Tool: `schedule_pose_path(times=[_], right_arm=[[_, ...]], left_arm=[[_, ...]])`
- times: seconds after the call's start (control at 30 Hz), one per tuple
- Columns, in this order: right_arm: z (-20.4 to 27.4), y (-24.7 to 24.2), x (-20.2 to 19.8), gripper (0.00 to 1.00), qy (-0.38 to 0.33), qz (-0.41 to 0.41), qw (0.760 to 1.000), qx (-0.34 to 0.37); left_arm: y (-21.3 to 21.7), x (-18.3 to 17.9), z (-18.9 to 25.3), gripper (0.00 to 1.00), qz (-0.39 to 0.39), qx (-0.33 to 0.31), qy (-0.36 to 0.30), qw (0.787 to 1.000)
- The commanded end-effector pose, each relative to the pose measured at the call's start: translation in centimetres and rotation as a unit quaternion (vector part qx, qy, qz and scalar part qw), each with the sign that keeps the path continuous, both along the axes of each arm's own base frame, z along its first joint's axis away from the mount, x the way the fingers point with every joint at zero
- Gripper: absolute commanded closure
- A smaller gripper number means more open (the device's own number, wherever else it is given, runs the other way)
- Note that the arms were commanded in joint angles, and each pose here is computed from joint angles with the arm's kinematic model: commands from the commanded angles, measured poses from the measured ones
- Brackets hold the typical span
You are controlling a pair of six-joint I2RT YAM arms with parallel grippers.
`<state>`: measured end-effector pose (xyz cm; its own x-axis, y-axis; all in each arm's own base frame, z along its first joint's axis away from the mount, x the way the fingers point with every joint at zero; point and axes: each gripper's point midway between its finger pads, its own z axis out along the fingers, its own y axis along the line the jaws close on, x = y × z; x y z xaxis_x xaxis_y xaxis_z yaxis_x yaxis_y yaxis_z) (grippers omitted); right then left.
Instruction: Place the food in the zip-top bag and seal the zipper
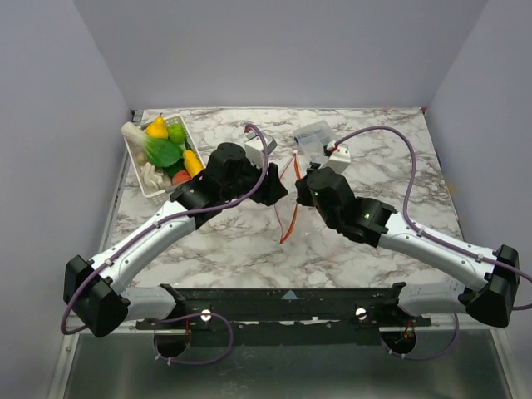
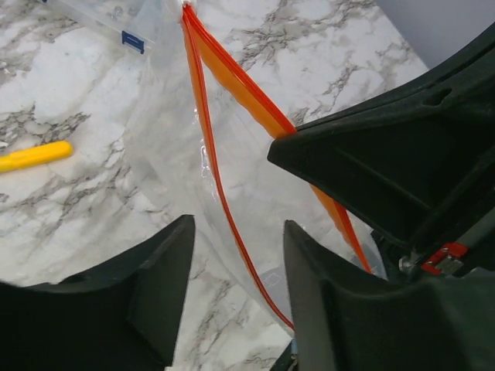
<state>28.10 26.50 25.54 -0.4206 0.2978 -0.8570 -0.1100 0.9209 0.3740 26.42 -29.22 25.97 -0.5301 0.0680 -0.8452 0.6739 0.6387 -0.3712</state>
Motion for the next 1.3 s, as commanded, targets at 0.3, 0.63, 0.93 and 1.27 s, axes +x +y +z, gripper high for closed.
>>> schedule_pose_path(times=[0.3, 0.63, 0.93, 1.27], right_arm=[[0.4, -0.3, -0.9, 0.46, 0.062, 0.007, 0.996, -0.06], [1.2, 0.9, -2.3, 0.43, 0.115, -0.06, 0.99, -0.054], [2.2, 1.6, -1.5, 0.53, 0.108, -0.079, 0.99, -0.042], [0.2, 1.8, 0.3, 0.53, 0.122, -0.133, 0.974, -0.138]], left_arm=[[1.7, 0.9, 0.6, 1.0, 0.05, 0.034, -0.029, 0.998], [1.7, 0.6, 1.1, 1.0, 0.056, 0.013, -0.023, 0.998], [1.5, 0.5, 1.3, 1.0, 0.053, 0.004, -0.021, 0.998], [0.9, 0.1, 1.2, 1.0, 0.041, -0.009, -0.011, 0.999]])
